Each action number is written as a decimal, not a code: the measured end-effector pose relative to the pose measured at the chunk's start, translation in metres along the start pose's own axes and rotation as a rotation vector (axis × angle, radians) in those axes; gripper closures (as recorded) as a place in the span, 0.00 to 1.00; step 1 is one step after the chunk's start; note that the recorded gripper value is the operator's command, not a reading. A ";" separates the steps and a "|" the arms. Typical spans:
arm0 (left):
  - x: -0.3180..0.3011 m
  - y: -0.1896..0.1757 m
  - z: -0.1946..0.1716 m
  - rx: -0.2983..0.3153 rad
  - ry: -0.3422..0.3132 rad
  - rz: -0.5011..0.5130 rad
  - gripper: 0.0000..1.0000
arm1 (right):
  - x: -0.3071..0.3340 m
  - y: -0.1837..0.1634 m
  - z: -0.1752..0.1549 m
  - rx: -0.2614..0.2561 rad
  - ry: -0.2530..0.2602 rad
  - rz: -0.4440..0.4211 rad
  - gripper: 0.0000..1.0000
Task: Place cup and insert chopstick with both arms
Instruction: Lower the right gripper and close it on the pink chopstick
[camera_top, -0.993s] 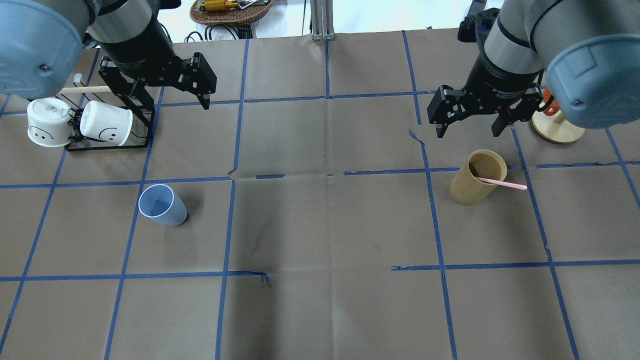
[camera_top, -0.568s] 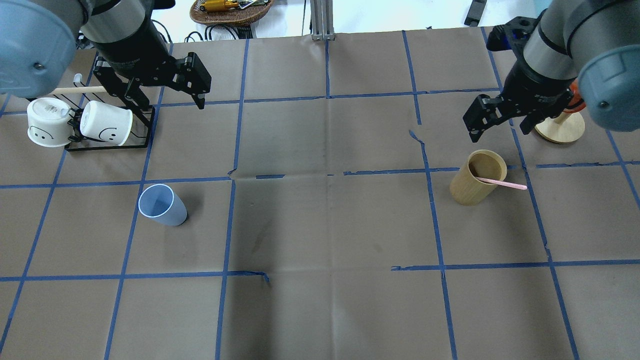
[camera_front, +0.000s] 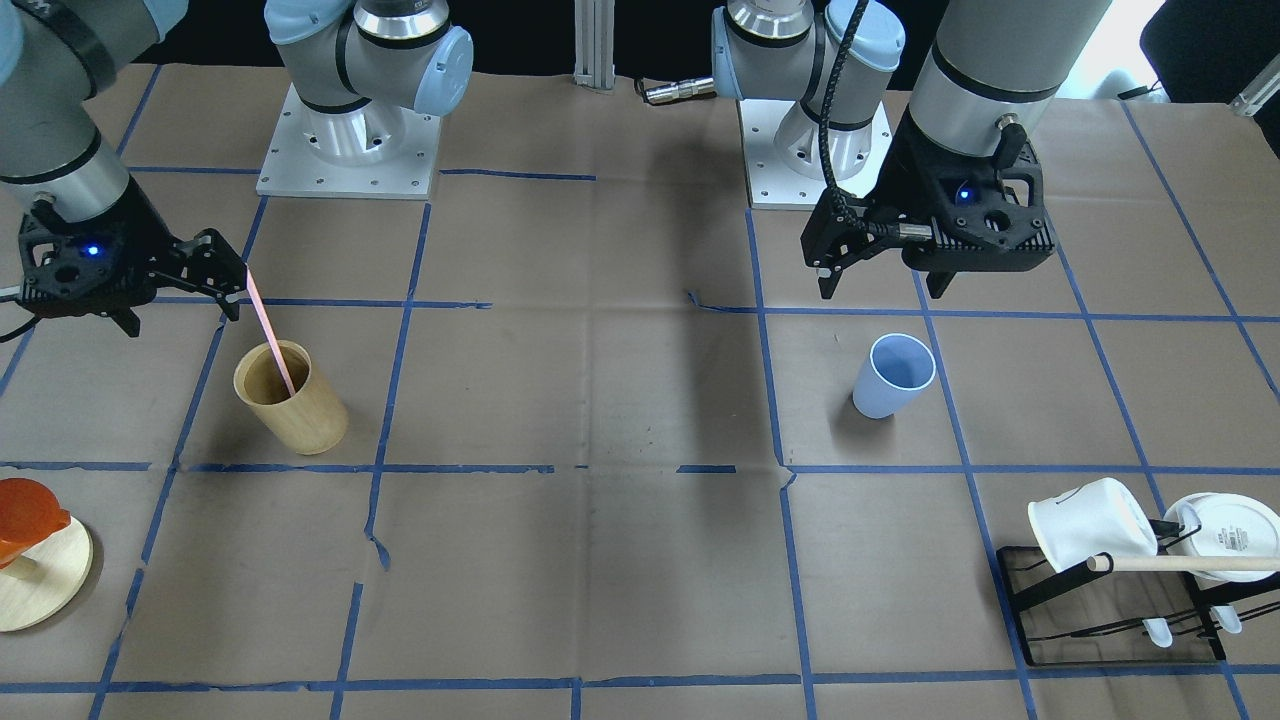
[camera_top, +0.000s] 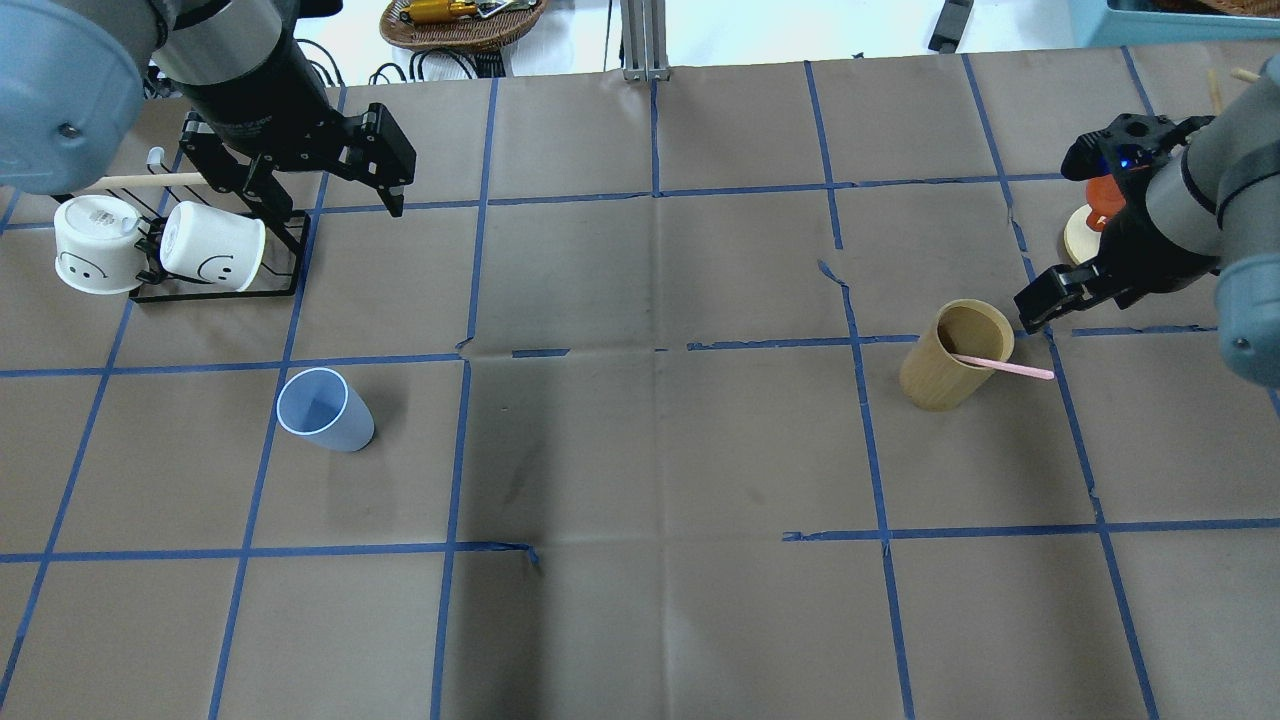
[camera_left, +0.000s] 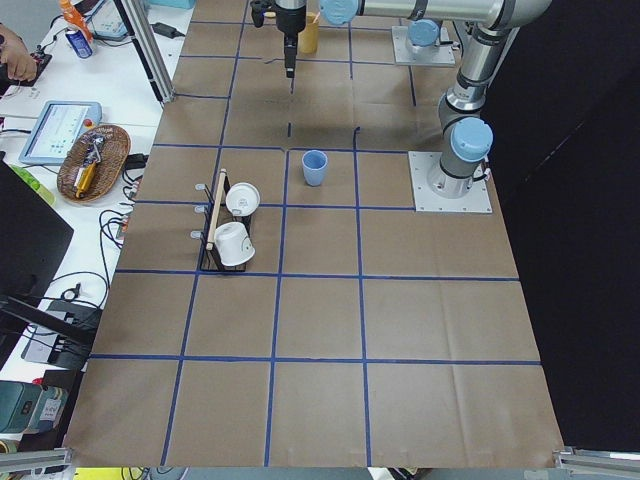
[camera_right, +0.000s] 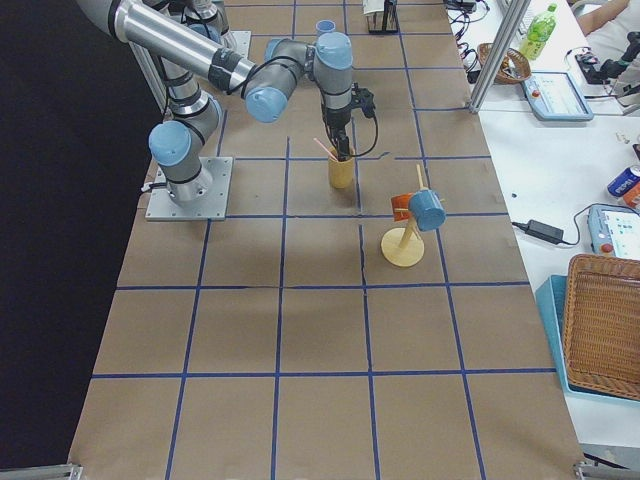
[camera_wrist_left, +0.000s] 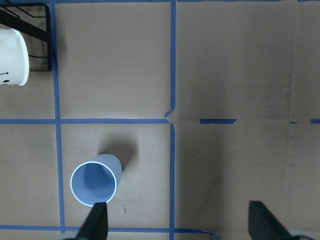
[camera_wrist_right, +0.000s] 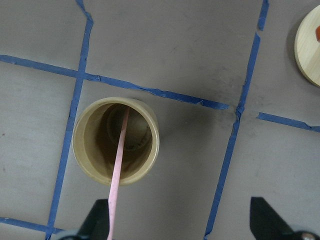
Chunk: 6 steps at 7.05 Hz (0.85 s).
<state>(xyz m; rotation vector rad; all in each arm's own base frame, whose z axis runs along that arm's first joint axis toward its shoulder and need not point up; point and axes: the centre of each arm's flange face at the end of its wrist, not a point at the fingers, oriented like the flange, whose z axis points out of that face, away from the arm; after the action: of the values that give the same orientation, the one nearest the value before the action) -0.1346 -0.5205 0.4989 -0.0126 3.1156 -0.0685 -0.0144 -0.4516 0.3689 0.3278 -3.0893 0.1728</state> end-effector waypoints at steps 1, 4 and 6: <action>0.000 0.000 -0.001 0.002 0.000 0.000 0.00 | -0.009 0.007 -0.007 0.031 0.004 0.025 0.01; 0.000 -0.001 -0.004 0.006 -0.002 -0.004 0.00 | -0.033 0.010 -0.001 0.069 -0.056 -0.038 0.02; 0.000 -0.001 -0.006 0.008 -0.004 -0.004 0.00 | -0.039 0.017 0.017 0.066 -0.077 -0.103 0.02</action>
<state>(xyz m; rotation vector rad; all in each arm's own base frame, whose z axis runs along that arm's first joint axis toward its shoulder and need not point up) -0.1344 -0.5213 0.5047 -0.0188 3.1108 -0.0812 0.0199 -0.4293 0.3485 0.5065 -3.1372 0.2662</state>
